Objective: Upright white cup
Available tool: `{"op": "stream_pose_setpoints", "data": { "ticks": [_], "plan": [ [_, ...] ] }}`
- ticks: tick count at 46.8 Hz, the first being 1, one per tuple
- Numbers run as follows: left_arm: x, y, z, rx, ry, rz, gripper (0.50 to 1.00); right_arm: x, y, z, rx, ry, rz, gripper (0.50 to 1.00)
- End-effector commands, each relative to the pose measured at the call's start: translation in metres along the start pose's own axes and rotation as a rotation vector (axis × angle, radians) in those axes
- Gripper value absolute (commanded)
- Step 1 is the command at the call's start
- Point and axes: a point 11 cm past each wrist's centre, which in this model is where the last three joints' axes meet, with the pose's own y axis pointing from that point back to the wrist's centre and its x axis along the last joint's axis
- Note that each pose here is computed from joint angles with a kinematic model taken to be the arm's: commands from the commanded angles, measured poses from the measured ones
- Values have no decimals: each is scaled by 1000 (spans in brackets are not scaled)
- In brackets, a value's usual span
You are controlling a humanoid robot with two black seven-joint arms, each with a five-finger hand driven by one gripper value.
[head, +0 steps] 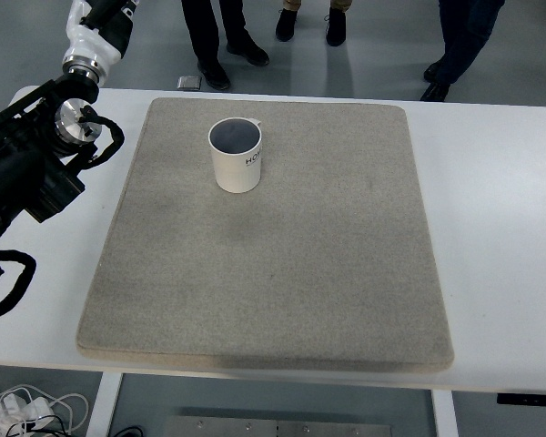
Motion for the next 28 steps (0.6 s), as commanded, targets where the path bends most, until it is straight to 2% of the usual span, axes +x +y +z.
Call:
{"op": "stream_pose_setpoints", "data": {
  "ticks": [1,7,19,28],
  "plan": [
    [9,4,-8,44,54,25,988,0,0,0,1,-2,1,952],
    [19,11,-20,114,151,39,990,0,0,0,0,1,0,952],
    [31,21,-39,196,265,64,990,0,0,2,-1,-1,-2,952],
    [37,30,-45,165,367,37,992,0,0,1,-1,-7,-3,952]
  ]
}}
